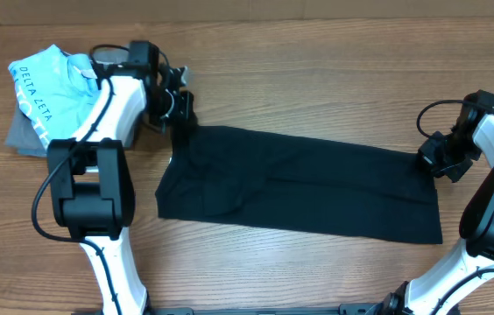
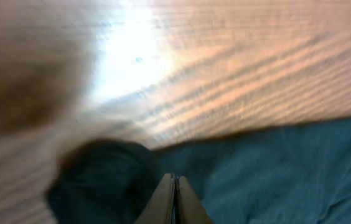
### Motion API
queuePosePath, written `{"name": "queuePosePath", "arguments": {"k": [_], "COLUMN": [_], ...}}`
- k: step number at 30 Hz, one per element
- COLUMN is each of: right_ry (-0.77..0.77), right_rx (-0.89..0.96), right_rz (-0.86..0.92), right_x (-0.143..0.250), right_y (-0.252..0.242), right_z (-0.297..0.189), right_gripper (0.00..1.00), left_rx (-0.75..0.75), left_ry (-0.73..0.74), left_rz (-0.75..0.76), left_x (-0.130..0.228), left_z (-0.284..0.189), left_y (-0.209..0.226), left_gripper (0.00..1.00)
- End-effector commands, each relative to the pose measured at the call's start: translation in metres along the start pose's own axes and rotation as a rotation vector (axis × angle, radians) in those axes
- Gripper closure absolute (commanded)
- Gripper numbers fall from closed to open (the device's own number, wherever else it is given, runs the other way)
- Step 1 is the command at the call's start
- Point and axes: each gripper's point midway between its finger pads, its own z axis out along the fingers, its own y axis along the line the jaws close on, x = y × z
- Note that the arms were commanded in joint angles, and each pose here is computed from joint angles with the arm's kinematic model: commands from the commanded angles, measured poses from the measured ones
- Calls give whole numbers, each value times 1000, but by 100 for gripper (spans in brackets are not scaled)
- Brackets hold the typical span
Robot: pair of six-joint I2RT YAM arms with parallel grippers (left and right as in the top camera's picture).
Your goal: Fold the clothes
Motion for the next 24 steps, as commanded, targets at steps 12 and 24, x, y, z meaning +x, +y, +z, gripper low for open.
{"name": "queuePosePath", "arguments": {"k": [12,24], "right_ry": [-18,-18], "right_rx": [64,64], "right_rz": [21,21], "right_x": [-4,-4], "right_y": [-15,-15], "right_z": [3,3], "right_gripper": [94,94], "left_rx": [9,-21], "left_ry": [121,122], "left_rz": [-64,-63], "left_x": [35,43], "left_z": [21,35], "left_y": [0,4], "left_gripper": [36,70]}}
